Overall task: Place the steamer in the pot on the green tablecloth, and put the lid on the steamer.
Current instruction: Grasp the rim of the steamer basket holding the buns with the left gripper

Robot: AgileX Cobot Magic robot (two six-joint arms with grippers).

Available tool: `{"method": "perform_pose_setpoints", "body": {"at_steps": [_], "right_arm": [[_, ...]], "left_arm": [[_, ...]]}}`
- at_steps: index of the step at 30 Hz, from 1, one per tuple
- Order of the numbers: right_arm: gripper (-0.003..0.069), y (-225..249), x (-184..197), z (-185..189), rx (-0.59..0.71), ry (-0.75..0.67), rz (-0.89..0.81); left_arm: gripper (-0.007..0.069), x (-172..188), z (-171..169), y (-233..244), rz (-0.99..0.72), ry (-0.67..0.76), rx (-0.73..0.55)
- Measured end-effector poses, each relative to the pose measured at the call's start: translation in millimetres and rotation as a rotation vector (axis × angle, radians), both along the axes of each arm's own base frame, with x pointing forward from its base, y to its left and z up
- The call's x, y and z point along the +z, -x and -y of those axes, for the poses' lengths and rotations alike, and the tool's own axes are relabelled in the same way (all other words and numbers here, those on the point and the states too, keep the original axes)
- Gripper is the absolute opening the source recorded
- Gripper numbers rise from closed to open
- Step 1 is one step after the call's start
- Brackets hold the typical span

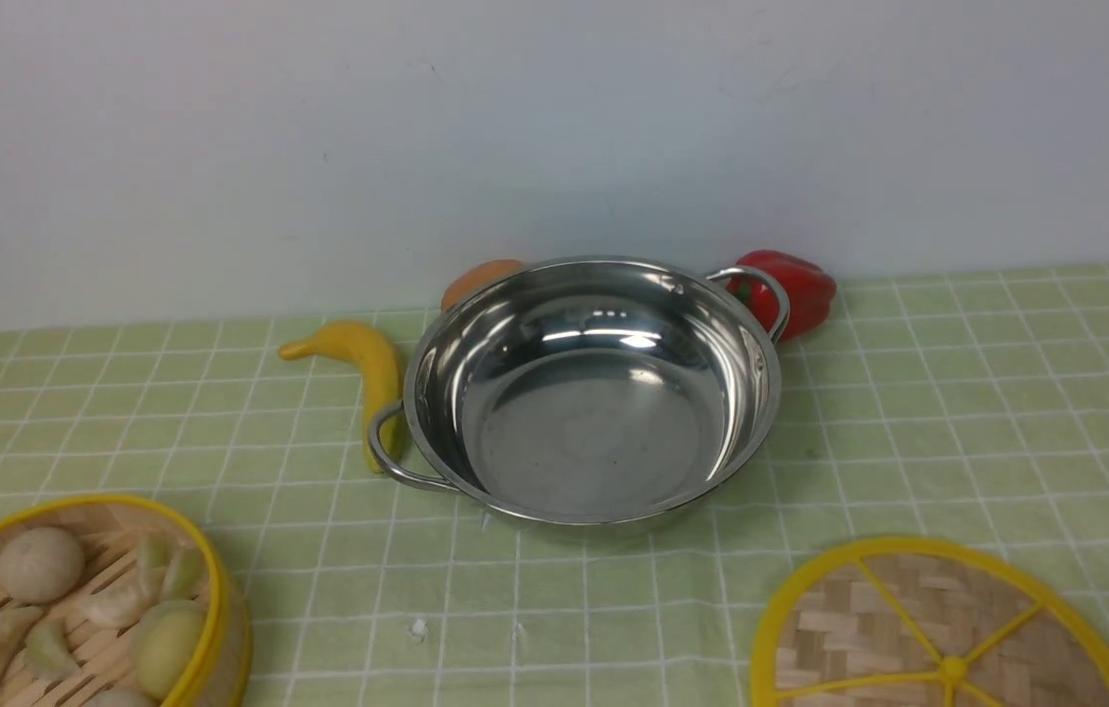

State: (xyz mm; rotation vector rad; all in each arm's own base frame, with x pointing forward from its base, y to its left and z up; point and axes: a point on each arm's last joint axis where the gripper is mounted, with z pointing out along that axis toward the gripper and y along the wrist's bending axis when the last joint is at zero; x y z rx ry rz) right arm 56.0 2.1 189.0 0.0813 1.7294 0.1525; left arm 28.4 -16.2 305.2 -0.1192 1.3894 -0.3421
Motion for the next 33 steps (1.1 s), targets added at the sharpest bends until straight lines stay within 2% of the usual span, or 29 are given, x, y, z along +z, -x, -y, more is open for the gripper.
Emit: {"method": "perform_pose_setpoints", "body": {"at_steps": [3, 4, 6, 7, 9, 10, 11, 14, 15, 16, 18, 22, 26, 33], "right_arm": [[0.0242, 0.0, 0.0, 0.0, 0.0, 0.0, 0.0], [0.0243, 0.0, 0.0, 0.0, 0.0, 0.0, 0.0], [0.0242, 0.0, 0.0, 0.0, 0.0, 0.0, 0.0], [0.0242, 0.0, 0.0, 0.0, 0.0, 0.0, 0.0], [0.0242, 0.0, 0.0, 0.0, 0.0, 0.0, 0.0], [0.0242, 0.0, 0.0, 0.0, 0.0, 0.0, 0.0], [0.0242, 0.0, 0.0, 0.0, 0.0, 0.0, 0.0], [0.0242, 0.0, 0.0, 0.0, 0.0, 0.0, 0.0], [0.0242, 0.0, 0.0, 0.0, 0.0, 0.0, 0.0], [0.0242, 0.0, 0.0, 0.0, 0.0, 0.0, 0.0], [0.0242, 0.0, 0.0, 0.0, 0.0, 0.0, 0.0], [0.0242, 0.0, 0.0, 0.0, 0.0, 0.0, 0.0], [0.0242, 0.0, 0.0, 0.0, 0.0, 0.0, 0.0], [0.0242, 0.0, 0.0, 0.0, 0.0, 0.0, 0.0]], "left_arm": [[0.0243, 20.5, 6.9, 2.3, -0.192, -0.268, -0.056], [0.0243, 24.8, 7.2, 3.4, -0.221, -0.3, -0.06], [0.0243, 24.9, 1.5, 0.3, -0.515, -0.447, -0.084], [0.0243, 23.7, -5.1, -3.4, -0.714, -0.519, -0.068], [0.0243, 25.2, -20.0, -11.8, -0.89, -0.623, 0.014], [0.0243, 26.3, -21.1, -12.8, -0.9, -0.631, 0.021], [0.0243, 27.0, -32.6, -23.3, -1.003, -0.713, 0.087], [0.0243, 24.7, -40.7, -35.2, -1.088, -0.807, 0.106], [0.0243, 21.4, -44.5, -46.4, -1.145, -0.898, 0.074], [0.0243, 20.9, -44.7, -47.7, -1.15, -0.908, 0.067], [0.0243, 13.6, -45.3, -64.0, -1.21, -1.032, -0.052], [0.0243, 0.5, -40.0, -86.4, -1.261, -1.098, -0.26], [0.0243, -16.3, -39.9, -109.6, -1.348, -1.119, -0.395], [0.0243, -54.1, -44.6, -144.8, -1.551, -1.104, -0.556]]}}
